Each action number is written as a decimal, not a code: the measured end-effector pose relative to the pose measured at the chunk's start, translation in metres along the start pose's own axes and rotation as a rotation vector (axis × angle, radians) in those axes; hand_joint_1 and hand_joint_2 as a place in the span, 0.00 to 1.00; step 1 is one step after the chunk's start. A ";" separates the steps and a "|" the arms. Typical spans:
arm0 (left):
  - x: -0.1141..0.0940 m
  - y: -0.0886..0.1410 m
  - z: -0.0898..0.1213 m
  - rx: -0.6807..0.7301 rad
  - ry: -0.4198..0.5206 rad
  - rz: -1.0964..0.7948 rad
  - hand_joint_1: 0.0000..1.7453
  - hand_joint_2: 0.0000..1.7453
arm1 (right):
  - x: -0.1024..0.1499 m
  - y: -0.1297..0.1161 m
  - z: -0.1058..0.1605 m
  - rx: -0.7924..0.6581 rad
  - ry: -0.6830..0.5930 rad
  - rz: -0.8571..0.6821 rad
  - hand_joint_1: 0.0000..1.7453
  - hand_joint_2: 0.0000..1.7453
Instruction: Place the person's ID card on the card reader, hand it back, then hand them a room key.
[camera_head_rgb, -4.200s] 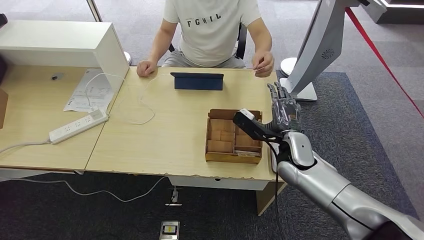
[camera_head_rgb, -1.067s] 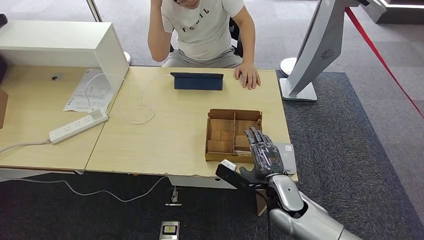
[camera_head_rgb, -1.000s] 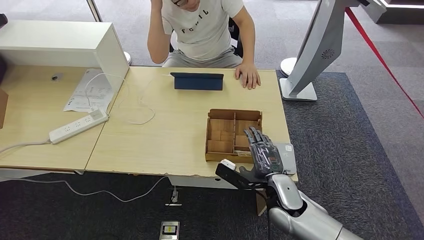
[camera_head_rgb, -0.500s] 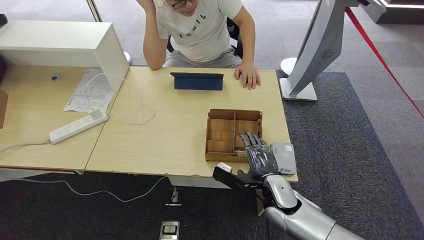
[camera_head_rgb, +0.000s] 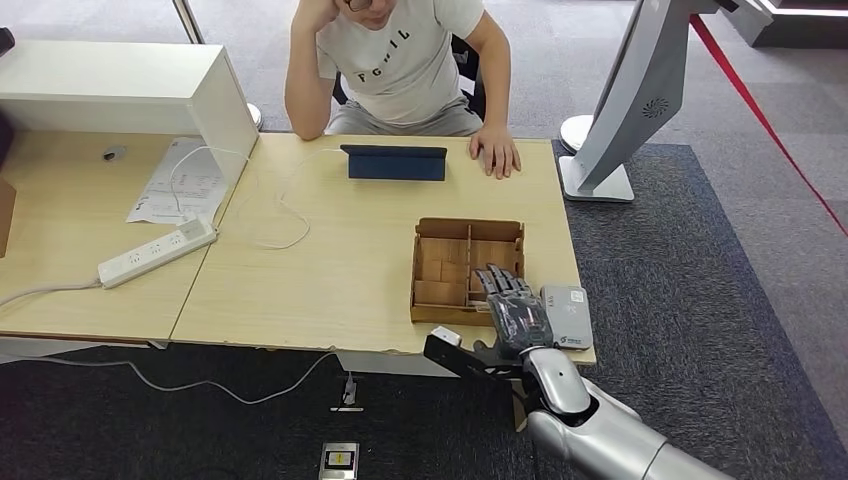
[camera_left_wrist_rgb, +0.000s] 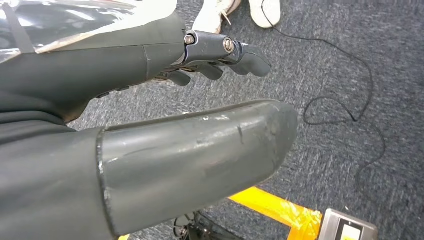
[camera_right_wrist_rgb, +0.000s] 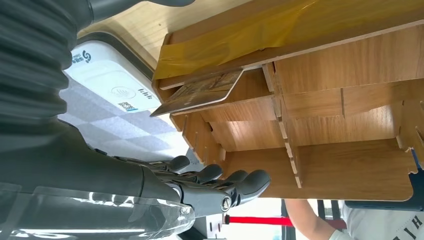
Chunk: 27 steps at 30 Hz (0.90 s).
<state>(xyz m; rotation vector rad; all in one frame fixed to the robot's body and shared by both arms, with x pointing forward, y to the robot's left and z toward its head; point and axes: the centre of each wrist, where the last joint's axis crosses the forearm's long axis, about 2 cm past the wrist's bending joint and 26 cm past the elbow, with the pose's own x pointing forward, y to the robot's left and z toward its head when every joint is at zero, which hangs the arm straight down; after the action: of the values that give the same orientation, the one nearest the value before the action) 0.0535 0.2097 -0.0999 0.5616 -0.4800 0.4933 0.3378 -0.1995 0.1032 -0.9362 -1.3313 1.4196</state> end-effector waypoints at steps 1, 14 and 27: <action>0.000 0.000 0.000 0.004 0.002 -0.002 0.00 0.00 | 0.000 0.000 0.000 0.002 0.000 0.000 0.00 1.00; 0.000 0.001 -0.001 0.002 0.010 -0.015 0.00 0.00 | -0.003 -0.002 -0.006 -0.006 0.010 0.015 1.00 1.00; 0.001 0.003 -0.002 0.005 0.003 -0.031 0.00 0.00 | -0.007 0.003 -0.002 0.019 0.042 0.050 1.00 1.00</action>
<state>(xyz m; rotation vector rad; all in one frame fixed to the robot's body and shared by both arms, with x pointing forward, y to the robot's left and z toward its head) 0.0536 0.2134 -0.1003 0.5724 -0.4665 0.4657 0.3415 -0.2053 0.0990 -0.9874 -1.2699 1.4405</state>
